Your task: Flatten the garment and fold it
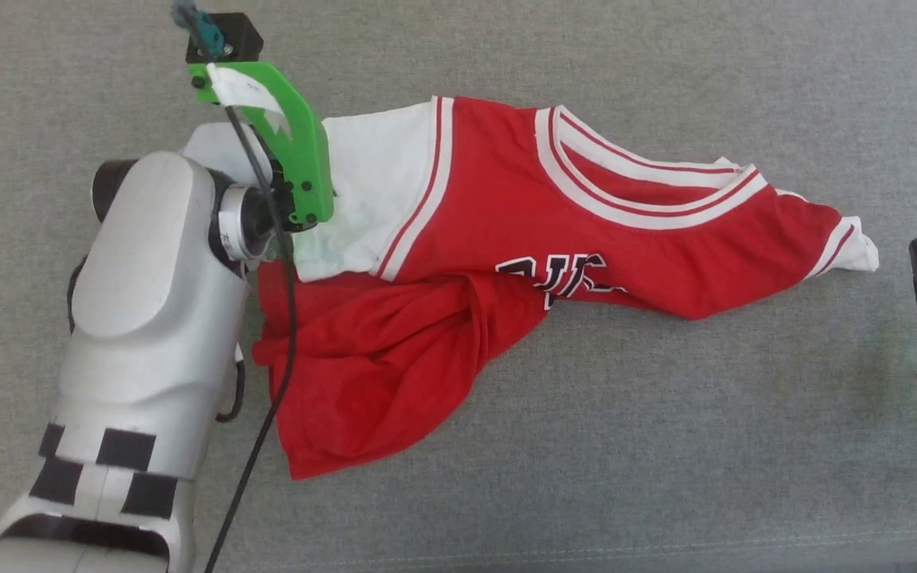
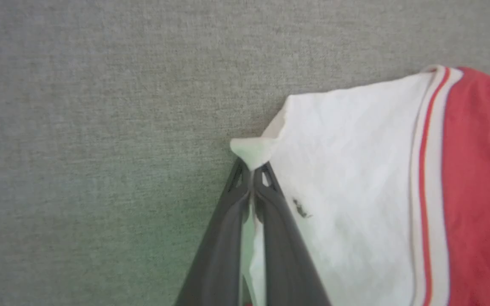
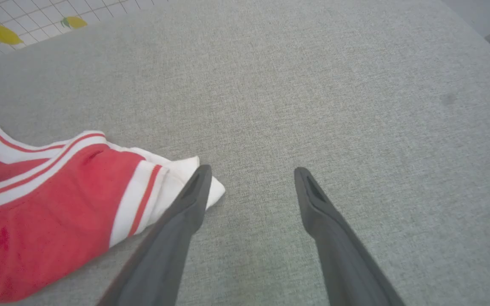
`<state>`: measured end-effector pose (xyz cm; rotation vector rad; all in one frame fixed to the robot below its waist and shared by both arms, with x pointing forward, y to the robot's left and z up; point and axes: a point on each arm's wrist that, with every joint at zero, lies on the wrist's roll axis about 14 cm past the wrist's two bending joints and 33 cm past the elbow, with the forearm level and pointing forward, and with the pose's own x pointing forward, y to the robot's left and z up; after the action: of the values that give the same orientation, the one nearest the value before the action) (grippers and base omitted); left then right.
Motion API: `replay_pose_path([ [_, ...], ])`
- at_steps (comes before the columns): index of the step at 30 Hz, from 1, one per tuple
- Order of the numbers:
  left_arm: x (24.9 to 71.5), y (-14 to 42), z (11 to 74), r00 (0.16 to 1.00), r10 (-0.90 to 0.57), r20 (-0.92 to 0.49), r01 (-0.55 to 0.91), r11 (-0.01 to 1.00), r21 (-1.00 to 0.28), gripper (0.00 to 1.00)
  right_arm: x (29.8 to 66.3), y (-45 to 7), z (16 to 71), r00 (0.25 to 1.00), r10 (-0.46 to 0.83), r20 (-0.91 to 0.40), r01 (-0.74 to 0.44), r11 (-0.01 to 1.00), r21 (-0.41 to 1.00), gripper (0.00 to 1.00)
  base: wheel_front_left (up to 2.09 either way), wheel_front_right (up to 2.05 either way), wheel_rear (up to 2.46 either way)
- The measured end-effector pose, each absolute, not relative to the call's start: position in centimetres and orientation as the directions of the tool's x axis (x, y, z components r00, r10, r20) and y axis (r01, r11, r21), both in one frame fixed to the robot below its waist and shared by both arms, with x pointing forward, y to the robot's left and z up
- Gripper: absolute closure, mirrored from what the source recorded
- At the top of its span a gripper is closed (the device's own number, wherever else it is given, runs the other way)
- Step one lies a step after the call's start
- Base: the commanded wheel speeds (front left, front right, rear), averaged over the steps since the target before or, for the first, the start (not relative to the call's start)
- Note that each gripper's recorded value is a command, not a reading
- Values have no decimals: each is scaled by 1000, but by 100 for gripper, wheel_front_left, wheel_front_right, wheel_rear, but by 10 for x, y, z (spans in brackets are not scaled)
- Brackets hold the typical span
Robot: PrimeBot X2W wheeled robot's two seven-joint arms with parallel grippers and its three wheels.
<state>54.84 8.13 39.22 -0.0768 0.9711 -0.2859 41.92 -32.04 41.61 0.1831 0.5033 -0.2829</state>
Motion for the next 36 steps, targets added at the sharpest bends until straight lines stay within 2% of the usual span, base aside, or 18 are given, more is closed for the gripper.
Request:
replay_pose_path([
  [3,551,82,406,578,-295,-761,192,955,-224,100,416,-318,414,788,-185,-588,264,963,51,0,0,0,0],
  [5,557,80,422,626,-313,-714,199,950,-241,100,416,-310,408,718,-140,-682,201,980,11,0,0,0,0],
  [8,561,79,432,657,-325,-680,207,946,-251,100,420,-304,405,653,-117,-748,125,991,-46,0,0,0,0],
  [15,567,78,440,695,-335,-636,214,941,-262,100,435,-289,388,566,-93,-819,-5,993,-116,0,0,0,0],
  [24,563,84,432,692,-328,-643,206,944,-259,100,440,-276,364,470,-66,-880,-102,986,-128,0,0,0,0],
  [25,563,85,431,692,-326,-644,205,944,-258,100,440,-276,364,461,-63,-885,-104,987,-125,81,0,0,0],
  [26,562,85,431,692,-325,-644,203,944,-258,100,440,-276,364,457,-61,-887,-104,987,-121,100,0,0,0],
  [31,559,84,434,698,-328,-637,205,943,-261,100,437,-272,367,446,-39,-894,-101,990,-94,100,0,0,0],
  [36,558,84,447,730,-333,-597,205,940,-273,100,438,-276,380,501,-42,-865,-65,994,-86,100,0,0,0],
])
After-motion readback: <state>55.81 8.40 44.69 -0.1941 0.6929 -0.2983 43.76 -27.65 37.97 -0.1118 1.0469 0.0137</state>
